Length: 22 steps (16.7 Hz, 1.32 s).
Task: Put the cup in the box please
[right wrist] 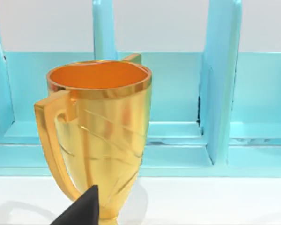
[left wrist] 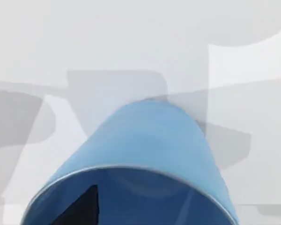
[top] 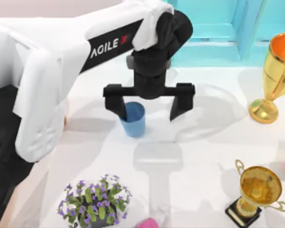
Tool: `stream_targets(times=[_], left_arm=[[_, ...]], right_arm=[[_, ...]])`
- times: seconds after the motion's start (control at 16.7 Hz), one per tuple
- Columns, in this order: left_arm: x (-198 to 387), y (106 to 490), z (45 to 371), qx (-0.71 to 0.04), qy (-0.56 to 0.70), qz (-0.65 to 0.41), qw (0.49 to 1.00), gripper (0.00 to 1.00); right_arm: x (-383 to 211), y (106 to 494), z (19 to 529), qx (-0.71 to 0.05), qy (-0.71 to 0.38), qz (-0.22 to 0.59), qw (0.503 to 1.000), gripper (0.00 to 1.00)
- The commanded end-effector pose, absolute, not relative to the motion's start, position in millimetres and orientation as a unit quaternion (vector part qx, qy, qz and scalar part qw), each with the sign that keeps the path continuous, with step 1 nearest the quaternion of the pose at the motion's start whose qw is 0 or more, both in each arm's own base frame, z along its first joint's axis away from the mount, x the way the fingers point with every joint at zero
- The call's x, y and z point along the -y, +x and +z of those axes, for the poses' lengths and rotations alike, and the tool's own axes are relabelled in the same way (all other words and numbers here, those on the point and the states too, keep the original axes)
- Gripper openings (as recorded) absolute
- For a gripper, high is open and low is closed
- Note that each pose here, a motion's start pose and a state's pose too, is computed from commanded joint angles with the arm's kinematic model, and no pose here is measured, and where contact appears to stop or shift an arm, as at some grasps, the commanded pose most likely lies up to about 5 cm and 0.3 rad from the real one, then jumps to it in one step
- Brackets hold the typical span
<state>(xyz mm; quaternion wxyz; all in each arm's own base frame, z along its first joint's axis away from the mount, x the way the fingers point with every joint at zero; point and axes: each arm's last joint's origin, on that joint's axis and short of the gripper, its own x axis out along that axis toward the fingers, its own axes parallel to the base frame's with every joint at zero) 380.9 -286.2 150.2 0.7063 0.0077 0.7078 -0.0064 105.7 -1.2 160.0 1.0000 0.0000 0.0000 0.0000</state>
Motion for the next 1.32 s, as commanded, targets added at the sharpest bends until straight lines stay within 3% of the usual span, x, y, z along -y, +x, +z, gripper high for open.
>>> stream_targets(times=[0.42,1.2,1.32], left_arm=[[285.2,378.6,135.0,-0.707,0.007,-0.007,0.707,1.0],[285.2,378.6,135.0,-0.707,0.007,-0.007,0.707,0.02],[285.2,378.6,135.0,-0.707,0.007,-0.007,0.707,0.0]], right_arm=[[1.2,105.7,160.0,0.0,0.0,0.0,1.0,1.0],[1.2,105.7,160.0,0.0,0.0,0.0,1.0,1.0],[1.2,105.7,160.0,0.0,0.0,0.0,1.0,1.0]])
